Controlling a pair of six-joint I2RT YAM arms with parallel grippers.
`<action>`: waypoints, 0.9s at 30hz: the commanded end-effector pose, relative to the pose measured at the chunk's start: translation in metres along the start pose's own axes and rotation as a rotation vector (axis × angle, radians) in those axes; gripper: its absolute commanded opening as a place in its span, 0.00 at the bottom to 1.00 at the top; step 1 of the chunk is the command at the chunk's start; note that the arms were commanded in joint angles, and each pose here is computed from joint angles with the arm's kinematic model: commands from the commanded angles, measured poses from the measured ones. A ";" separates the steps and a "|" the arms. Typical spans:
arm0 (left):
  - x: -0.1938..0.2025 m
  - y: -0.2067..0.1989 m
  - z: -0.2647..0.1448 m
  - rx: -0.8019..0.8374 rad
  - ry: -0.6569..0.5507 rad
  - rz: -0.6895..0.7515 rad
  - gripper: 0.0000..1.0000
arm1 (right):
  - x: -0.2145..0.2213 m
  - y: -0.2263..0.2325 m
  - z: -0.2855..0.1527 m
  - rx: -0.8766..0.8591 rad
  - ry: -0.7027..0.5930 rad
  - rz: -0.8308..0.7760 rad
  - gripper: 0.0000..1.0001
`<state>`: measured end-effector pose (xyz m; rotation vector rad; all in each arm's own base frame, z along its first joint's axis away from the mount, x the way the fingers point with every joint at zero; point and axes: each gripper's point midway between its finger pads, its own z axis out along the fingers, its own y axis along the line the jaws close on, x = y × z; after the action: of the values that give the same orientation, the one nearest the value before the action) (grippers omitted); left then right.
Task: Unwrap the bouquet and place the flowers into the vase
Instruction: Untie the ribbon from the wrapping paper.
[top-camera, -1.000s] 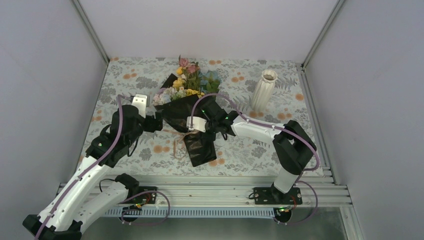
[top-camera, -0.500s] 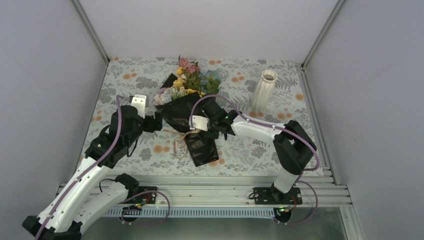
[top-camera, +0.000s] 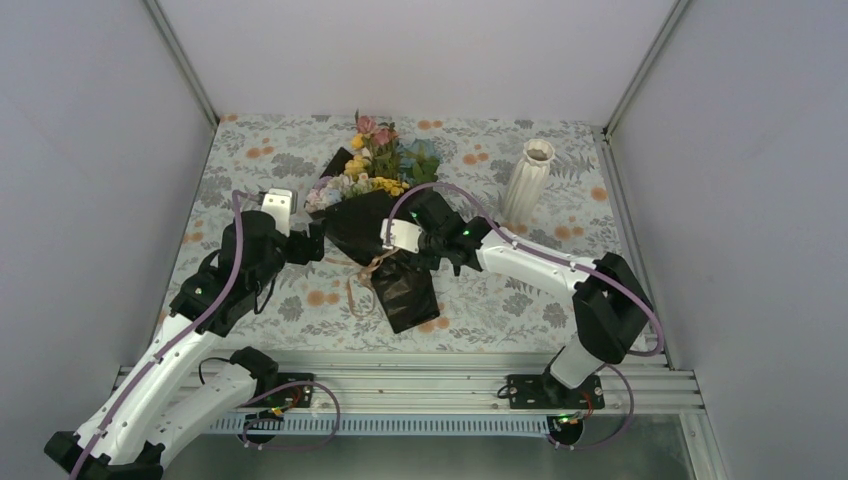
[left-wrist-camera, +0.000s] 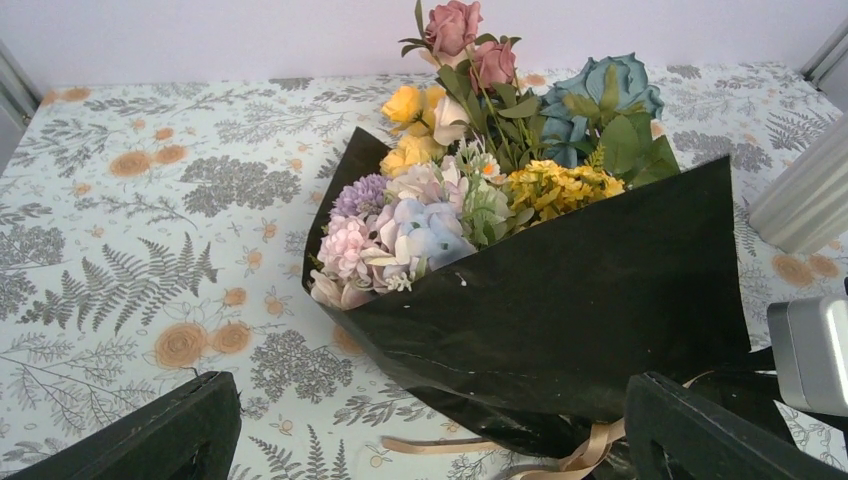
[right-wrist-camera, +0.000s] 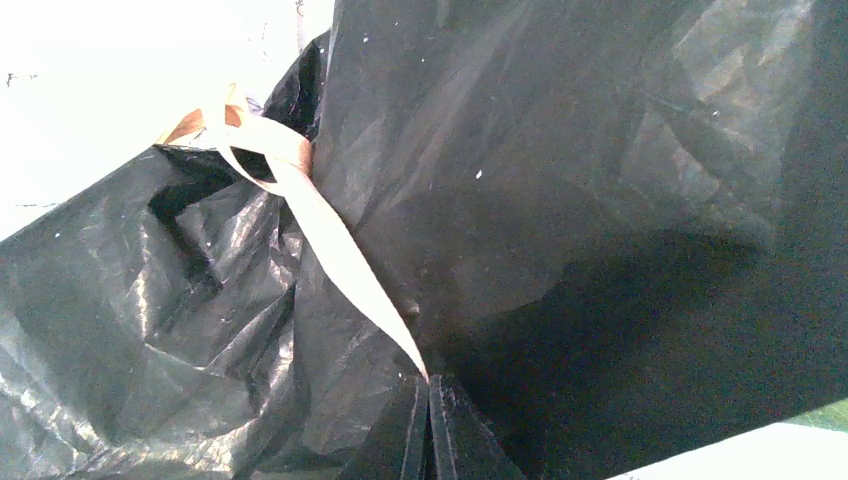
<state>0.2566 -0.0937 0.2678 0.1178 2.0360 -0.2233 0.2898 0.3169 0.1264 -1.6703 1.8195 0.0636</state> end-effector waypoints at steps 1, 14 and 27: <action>-0.004 0.001 -0.001 -0.006 -0.023 -0.012 0.95 | -0.008 -0.009 -0.009 0.028 -0.018 0.014 0.04; -0.003 0.002 0.002 -0.014 -0.013 -0.009 0.95 | -0.056 -0.058 -0.078 0.180 -0.164 0.188 0.04; -0.002 0.002 0.003 -0.017 -0.006 -0.004 0.95 | -0.072 -0.155 -0.208 0.602 -0.268 0.634 0.04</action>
<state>0.2585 -0.0941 0.2643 0.1160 2.0490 -0.2160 0.3299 0.2993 0.3225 -0.9544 1.8365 0.0781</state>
